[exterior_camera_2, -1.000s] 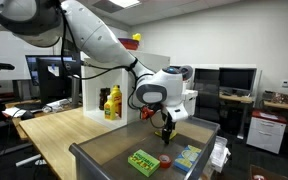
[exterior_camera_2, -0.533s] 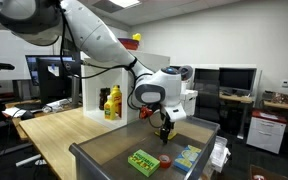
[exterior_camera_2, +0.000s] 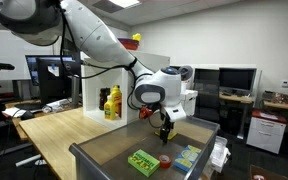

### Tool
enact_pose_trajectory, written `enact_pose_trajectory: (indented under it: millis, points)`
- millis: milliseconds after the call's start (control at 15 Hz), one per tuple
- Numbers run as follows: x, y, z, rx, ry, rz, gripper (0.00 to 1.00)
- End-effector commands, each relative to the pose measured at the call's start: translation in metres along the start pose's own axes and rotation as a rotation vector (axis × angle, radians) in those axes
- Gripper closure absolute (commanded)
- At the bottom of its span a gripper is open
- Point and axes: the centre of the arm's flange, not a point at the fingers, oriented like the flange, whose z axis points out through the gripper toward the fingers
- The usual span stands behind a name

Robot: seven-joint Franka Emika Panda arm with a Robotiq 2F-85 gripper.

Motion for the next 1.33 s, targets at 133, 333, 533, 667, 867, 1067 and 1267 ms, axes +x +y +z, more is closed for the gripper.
enact_pose_trajectory:
  millis: [133,333,533,667,867,1067,1267]
  points:
    - [-0.018,-0.001,-0.002,0.038,-0.012,-0.017,0.00]
    - [-0.022,-0.005,-0.001,0.051,-0.005,-0.037,0.00]
    - [-0.025,-0.009,-0.001,0.065,-0.004,-0.058,0.00]
    - [-0.026,-0.012,-0.001,0.077,-0.003,-0.069,0.00]
    - [-0.026,-0.013,0.000,0.086,-0.007,-0.069,0.32]
    - [-0.025,-0.012,0.001,0.087,-0.007,-0.066,0.49]
    - [-0.023,-0.011,0.001,0.086,-0.006,-0.064,0.66]
